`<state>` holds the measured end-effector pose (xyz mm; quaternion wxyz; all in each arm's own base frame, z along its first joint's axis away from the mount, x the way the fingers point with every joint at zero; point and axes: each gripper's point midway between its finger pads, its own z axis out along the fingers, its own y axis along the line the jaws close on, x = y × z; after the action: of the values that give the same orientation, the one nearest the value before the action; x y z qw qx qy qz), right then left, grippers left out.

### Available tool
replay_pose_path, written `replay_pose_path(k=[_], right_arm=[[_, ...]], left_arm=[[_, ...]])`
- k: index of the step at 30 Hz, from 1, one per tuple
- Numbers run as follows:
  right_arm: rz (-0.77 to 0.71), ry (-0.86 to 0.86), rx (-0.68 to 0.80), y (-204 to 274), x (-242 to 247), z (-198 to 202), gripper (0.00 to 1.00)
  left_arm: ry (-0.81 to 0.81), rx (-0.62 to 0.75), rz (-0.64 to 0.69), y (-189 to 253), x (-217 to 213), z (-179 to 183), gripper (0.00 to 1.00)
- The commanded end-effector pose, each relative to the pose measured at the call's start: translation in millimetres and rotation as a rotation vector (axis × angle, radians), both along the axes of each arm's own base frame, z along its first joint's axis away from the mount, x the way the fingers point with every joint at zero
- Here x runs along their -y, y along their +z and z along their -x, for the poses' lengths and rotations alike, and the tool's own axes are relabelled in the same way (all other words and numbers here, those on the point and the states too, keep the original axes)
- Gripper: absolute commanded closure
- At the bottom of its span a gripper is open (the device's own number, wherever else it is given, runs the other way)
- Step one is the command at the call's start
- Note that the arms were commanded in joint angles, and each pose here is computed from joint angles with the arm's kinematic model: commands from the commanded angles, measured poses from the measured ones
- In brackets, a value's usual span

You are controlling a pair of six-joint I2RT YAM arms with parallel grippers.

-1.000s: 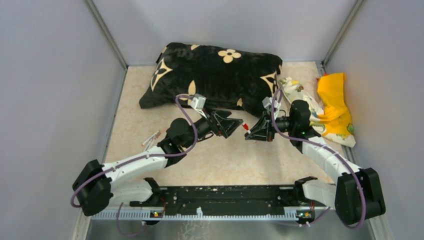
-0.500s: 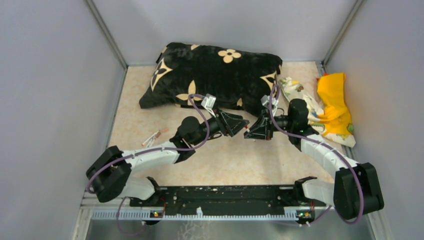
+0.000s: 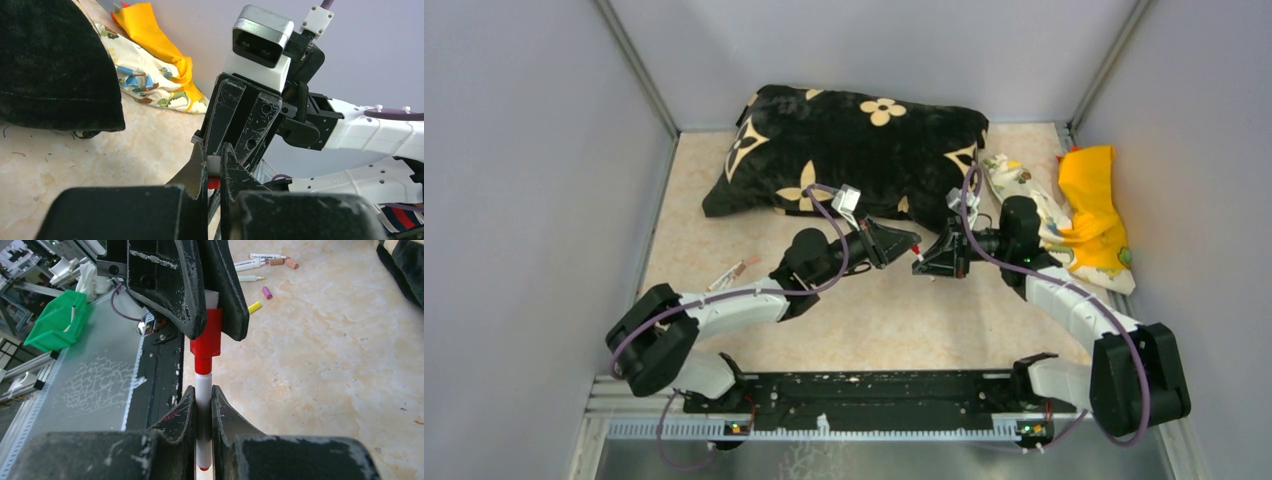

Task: Insert the pens into the pen caps
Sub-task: Press the pen cap onto the pen.

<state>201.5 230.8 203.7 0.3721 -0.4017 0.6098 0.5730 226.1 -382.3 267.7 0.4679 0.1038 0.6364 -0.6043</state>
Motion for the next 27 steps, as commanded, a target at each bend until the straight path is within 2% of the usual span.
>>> replay_pose_path(k=[1, 10, 14, 17, 18, 22, 25, 27], right_arm=[[-0.012, -0.036, 0.095, 22, -4, -16, 1.0], [0.024, -0.065, 0.163, 28, -1, -22, 1.0], [0.054, -0.17, 0.182, 30, 4, -38, 1.0], [0.066, -0.252, 0.175, 30, 13, -51, 1.0], [0.072, -0.278, 0.173, 30, 16, -55, 1.0], [0.068, -0.3, 0.162, 31, 21, -59, 1.0], [-0.004, -0.17, 0.157, 39, 14, -37, 1.0], [-0.017, -0.143, 0.163, 40, 13, -32, 1.0]], left_arm=[[-0.132, -0.041, -0.022, -8, 14, 20, 1.0], [-0.463, -0.296, -0.225, -84, 35, 83, 1.0], [-0.458, -0.366, -0.34, -116, 38, 105, 1.0], [-0.379, -0.409, -0.548, -158, 32, 114, 1.0], [-0.375, -0.426, -0.572, -167, 29, 118, 1.0], [-0.437, -0.445, -0.492, -166, 20, 134, 1.0], [-0.562, -0.416, -0.349, -140, 16, 147, 1.0], [-0.611, -0.405, -0.32, -132, 13, 150, 1.0]])
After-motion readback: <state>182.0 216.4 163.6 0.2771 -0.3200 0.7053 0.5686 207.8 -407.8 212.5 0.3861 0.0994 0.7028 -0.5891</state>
